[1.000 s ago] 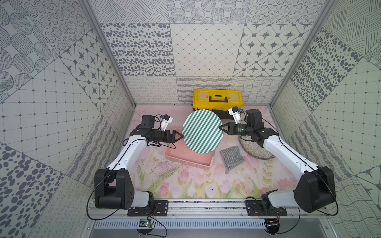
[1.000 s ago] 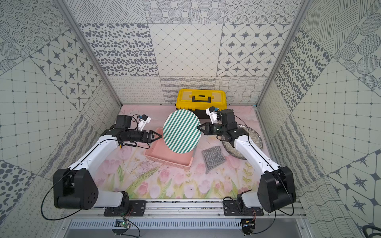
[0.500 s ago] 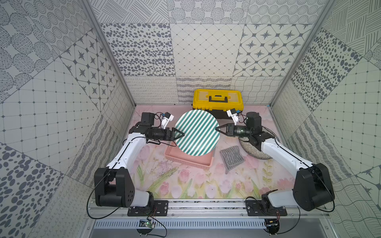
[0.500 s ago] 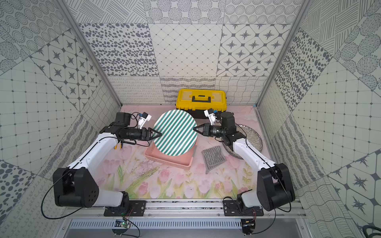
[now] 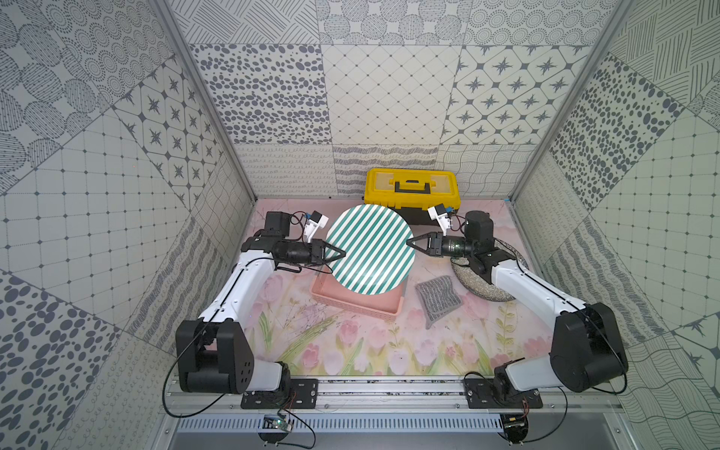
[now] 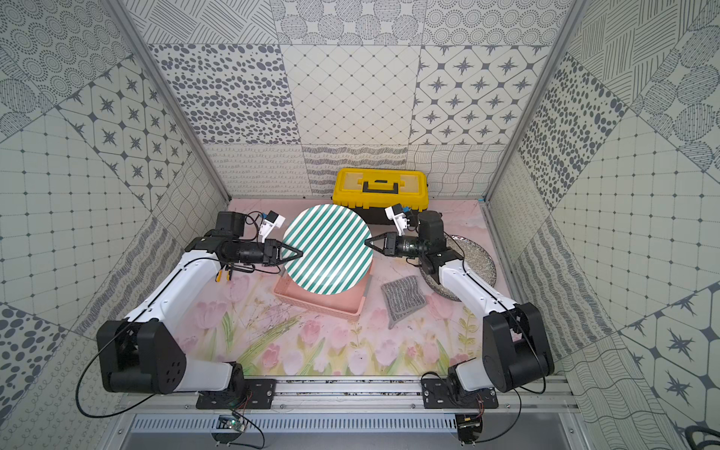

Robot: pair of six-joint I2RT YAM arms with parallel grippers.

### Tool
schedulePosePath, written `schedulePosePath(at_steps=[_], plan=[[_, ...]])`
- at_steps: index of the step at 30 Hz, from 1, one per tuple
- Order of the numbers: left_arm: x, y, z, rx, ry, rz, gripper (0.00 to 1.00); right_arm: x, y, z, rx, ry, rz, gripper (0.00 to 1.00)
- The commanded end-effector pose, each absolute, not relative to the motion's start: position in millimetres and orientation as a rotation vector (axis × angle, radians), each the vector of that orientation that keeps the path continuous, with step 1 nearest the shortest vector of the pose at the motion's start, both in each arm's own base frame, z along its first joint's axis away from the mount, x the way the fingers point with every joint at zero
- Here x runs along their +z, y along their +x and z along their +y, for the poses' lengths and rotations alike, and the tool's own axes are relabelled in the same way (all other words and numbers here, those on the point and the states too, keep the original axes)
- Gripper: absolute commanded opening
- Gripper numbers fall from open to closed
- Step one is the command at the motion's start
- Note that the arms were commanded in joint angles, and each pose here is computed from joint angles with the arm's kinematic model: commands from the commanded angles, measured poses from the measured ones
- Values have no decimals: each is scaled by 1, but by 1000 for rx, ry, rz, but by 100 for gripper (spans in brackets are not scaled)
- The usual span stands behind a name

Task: Wipe the wet plate dry
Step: Pick up the plate from the bin, then pick up the towel at the center of the board.

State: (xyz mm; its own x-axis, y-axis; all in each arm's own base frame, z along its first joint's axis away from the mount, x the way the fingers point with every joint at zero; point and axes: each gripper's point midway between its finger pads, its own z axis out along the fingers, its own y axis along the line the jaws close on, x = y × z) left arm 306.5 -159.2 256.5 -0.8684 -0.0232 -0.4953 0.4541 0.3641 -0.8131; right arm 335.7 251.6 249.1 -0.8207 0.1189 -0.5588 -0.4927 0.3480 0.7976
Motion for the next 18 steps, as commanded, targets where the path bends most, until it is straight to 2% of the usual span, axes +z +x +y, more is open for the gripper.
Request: schedulePosePath(at_steps=[1, 4, 7, 13, 18], plan=[[268, 306, -161, -1503, 412, 2169, 0, 232, 345, 247, 1349, -253, 2147, 26], [269, 307, -160, -1481, 410, 2170, 0, 217, 350, 226, 1170, -143, 2217, 51], [271, 307, -159, -1472, 420, 2157, 0, 197, 349, 197, 979, 14, 2270, 61], [273, 307, -160, -1459, 441, 2141, 0, 143, 318, 149, 502, 195, 2412, 65], [273, 307, -160, -1474, 436, 2136, 0, 97, 286, 128, 282, 319, 2523, 65]])
